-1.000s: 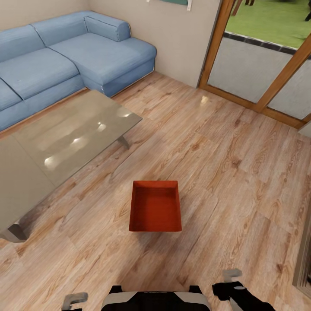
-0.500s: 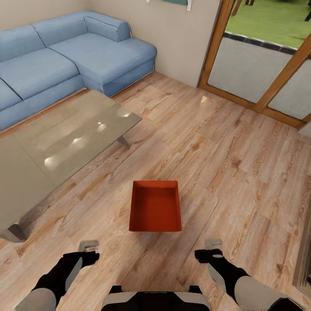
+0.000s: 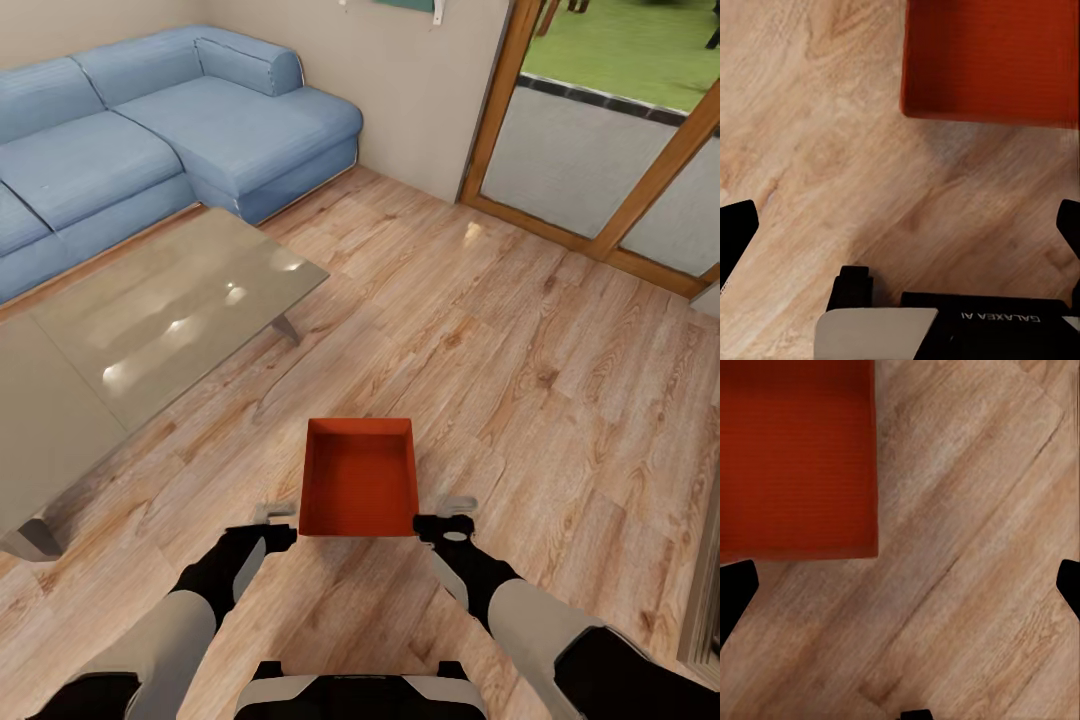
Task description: Move the two storage containers from the living room to the garage. In the garage, place one container on the floor and stack the other container on top of it (either order is fine).
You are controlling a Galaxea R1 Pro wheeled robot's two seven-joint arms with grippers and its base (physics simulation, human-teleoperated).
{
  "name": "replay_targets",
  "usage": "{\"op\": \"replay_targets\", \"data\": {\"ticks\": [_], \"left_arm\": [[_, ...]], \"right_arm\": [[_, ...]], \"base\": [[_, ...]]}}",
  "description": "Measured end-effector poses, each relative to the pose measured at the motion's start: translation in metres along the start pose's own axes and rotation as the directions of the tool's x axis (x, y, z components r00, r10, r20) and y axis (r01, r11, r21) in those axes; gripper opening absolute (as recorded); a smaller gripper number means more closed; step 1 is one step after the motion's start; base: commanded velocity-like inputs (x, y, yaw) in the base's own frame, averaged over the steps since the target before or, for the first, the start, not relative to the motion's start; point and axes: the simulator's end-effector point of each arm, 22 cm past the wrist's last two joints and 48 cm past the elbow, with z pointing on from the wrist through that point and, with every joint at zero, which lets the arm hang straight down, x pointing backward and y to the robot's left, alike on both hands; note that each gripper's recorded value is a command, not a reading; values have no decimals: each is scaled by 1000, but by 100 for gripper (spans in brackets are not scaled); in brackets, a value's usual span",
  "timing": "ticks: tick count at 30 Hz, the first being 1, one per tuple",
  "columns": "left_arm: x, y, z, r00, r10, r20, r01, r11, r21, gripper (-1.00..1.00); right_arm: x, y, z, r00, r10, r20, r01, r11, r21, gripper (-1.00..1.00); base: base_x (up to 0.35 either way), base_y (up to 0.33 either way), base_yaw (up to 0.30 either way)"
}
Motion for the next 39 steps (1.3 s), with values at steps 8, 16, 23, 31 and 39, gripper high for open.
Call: {"op": "replay_targets", "data": {"ticks": [8,16,23,31,39], "left_arm": [[-20,-37,-7,995,65,70,-66,998,16,100],[-43,-36,-13,991,52,122,-54,998,17,100],[-60,-40,-20,987,43,152,-47,999,25,100],[-60,-41,-20,988,45,146,-50,998,28,100],[-55,-41,-14,993,51,111,-55,998,28,100]], "right_arm": [[-29,19,-4,998,18,59,-17,1000,-13,100],[-29,24,-5,998,19,57,-18,1000,-18,100],[-29,23,-5,998,19,55,-19,1000,-16,100],[-28,22,-5,998,21,55,-20,1000,-15,100],[-28,23,2,998,20,54,-19,1000,-15,100]], "base": [[0,0,0],[0,0,0],[0,0,0],[0,0,0],[0,0,0]]}}
